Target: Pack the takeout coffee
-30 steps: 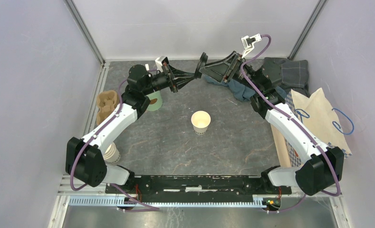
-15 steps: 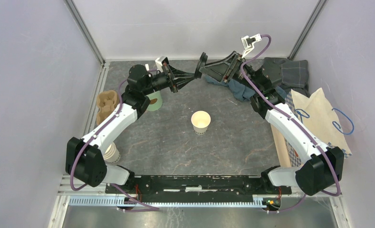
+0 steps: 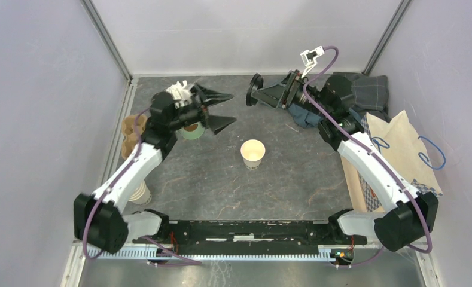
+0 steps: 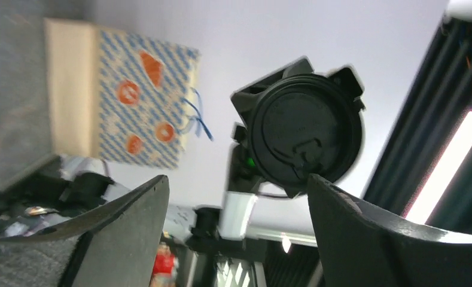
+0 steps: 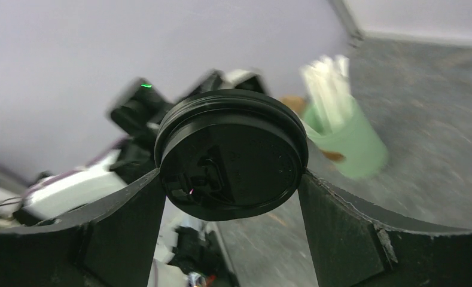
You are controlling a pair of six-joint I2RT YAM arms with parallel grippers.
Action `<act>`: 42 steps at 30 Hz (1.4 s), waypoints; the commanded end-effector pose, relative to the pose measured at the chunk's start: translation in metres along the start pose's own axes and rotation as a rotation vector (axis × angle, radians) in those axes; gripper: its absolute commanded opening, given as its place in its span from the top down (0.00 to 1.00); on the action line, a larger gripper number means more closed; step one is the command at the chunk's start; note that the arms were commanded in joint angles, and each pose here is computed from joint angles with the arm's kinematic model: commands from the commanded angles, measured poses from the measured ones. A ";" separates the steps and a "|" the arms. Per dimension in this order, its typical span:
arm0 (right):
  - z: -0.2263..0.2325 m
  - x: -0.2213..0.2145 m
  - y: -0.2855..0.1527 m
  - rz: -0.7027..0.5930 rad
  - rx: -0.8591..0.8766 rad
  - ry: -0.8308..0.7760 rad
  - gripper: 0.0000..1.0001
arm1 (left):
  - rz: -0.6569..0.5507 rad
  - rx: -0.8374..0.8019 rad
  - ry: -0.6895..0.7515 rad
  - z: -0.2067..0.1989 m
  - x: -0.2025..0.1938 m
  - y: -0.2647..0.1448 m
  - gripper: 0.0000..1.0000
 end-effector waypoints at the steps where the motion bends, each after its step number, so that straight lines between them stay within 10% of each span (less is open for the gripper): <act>1: -0.031 -0.021 -0.028 0.212 -0.285 -0.161 0.16 | -0.246 0.125 0.161 0.026 0.028 -0.055 0.06; 15: -0.072 -0.116 -0.030 1.151 -0.735 -0.479 0.17 | -0.410 0.616 0.747 0.029 0.066 -0.094 0.00; 42: -0.084 -0.193 0.001 1.317 -0.707 -0.437 0.15 | -0.463 0.724 0.833 0.054 0.071 -0.111 0.00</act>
Point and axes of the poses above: each gripper's point midway between its finger pads, its own y axis out along the fingers, its own z axis along the line the jaws close on, x = y × z, the point moved 5 cm from there along -y, back along the fingers, and after that the axes turned 8 degrees about -y, right-handed, at the moved point
